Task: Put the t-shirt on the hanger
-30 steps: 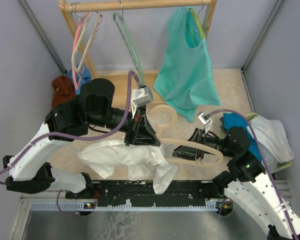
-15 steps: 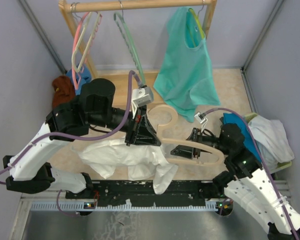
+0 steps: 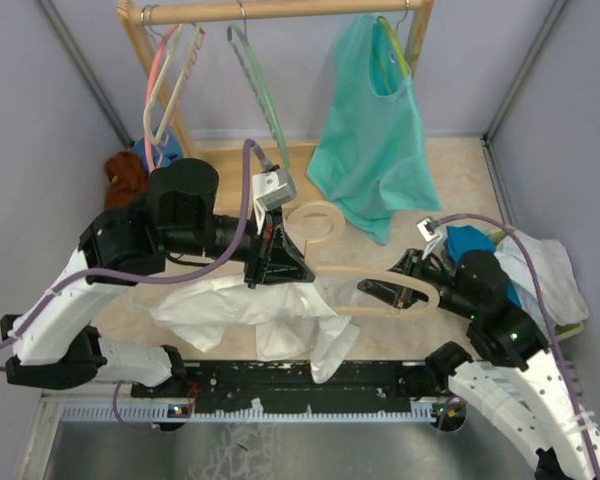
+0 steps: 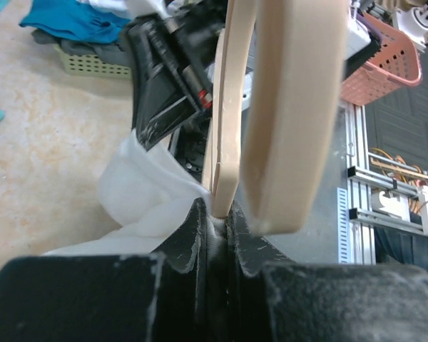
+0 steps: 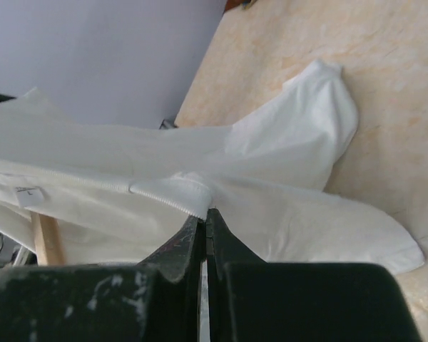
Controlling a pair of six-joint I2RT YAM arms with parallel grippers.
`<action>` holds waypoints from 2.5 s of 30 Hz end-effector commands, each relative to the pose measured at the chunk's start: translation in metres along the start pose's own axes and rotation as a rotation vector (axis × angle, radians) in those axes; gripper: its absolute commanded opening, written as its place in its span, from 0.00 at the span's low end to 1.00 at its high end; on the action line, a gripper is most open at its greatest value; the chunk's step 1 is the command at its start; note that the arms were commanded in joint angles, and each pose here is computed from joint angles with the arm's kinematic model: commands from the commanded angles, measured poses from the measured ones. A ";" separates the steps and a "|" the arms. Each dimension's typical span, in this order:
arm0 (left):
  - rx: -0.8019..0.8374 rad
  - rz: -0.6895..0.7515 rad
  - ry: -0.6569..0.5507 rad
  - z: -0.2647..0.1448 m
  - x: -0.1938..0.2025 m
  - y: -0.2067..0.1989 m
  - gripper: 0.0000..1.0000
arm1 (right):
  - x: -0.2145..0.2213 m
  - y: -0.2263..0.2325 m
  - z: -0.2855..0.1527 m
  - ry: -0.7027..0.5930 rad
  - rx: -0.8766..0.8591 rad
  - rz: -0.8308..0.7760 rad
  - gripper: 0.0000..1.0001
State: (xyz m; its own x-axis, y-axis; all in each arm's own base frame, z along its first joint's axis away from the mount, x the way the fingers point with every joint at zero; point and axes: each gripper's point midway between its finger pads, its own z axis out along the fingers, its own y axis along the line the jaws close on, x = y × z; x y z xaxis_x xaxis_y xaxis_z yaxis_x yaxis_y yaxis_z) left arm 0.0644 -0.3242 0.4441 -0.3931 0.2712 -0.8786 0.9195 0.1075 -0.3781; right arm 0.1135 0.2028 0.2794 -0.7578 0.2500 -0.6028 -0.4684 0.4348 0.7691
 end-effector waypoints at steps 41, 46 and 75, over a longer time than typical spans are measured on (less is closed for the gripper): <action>-0.286 0.115 -0.241 -0.059 -0.059 0.022 0.00 | -0.155 0.041 -0.132 -0.420 0.635 -0.286 0.00; -0.301 0.150 -0.271 -0.048 -0.076 0.028 0.00 | -0.178 0.050 -0.145 -0.471 0.693 -0.322 0.00; -0.378 0.127 -0.238 -0.012 -0.080 0.058 0.00 | -0.203 0.116 -0.107 -0.426 0.403 -0.427 0.00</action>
State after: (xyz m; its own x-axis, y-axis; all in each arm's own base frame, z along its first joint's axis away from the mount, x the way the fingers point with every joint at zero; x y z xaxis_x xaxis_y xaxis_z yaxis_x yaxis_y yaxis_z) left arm 0.1353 -0.3306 0.4782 -0.2484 0.1545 -0.9563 0.9080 0.3810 -0.1743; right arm 0.1763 0.0872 0.4898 -0.3121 0.2302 -0.9217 -0.2606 0.9122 0.3161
